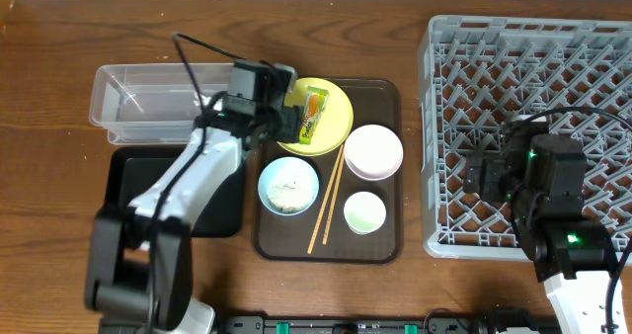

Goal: Sort waste into correct bins and load items into the dishwasher rack
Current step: 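Grasp the tissue with the left gripper and drop it in the clear bin, then grasp the yellow snack wrapper with the left gripper, drop it in the bin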

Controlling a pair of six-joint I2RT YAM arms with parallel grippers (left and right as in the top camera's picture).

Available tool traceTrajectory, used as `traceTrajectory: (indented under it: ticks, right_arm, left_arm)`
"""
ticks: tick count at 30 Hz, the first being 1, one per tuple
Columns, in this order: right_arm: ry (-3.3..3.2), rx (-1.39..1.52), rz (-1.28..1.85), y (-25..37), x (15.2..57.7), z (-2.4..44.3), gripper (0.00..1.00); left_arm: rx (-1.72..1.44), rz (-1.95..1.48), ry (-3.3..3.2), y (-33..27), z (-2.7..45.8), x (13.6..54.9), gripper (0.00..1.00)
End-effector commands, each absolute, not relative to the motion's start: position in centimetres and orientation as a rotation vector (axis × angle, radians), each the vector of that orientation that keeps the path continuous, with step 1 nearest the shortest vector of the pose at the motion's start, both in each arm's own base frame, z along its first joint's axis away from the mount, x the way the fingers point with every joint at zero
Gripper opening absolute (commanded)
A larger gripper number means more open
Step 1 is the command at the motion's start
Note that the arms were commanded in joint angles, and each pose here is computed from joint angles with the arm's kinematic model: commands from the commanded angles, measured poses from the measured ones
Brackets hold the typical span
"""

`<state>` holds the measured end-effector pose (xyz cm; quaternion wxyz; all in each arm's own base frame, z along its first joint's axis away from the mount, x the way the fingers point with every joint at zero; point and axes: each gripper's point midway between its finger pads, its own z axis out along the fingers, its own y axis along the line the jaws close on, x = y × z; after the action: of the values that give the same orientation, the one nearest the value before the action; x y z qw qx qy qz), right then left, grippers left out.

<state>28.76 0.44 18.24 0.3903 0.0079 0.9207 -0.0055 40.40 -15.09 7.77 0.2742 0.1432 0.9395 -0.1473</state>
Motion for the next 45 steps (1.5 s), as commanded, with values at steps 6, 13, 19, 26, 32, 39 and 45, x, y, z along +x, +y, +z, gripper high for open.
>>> traceTrajectory:
  ticks: [6, 13, 19, 26, 32, 39, 45]
  right_arm:
    - [2.317, 0.041, -0.012, 0.1, 29.0, 19.2, 0.99]
    - [2.317, 0.041, -0.012, 0.1, 29.0, 19.2, 0.99]
    - [2.317, 0.041, -0.012, 0.1, 29.0, 19.2, 0.99]
    - [2.317, 0.041, -0.012, 0.1, 29.0, 19.2, 0.99]
    - [2.318, 0.041, -0.012, 0.1, 29.0, 19.2, 0.99]
    - [2.317, 0.041, -0.012, 0.1, 29.0, 19.2, 0.99]
    - [2.317, 0.041, -0.012, 0.1, 29.0, 19.2, 0.99]
  left_arm:
    - [0.461, -0.421, 2.597, -17.1, 3.2, 40.2, 0.67]
    - [0.507, -0.427, 2.642, -18.4, 0.6, 39.3, 0.58]
    - [0.499, -0.408, 2.636, -18.1, 0.8, 39.6, 0.15]
    - [0.462, -0.31, 2.534, -17.1, 4.9, 41.0, 0.09]
    - [0.381, -0.267, 2.427, -15.5, 10.8, 41.5, 0.09]
    - [-0.129, -0.217, 2.386, -7.7, 15.2, 42.1, 0.06]
    - [-0.921, -0.365, 2.235, -1.1, 14.9, 42.8, 0.06]
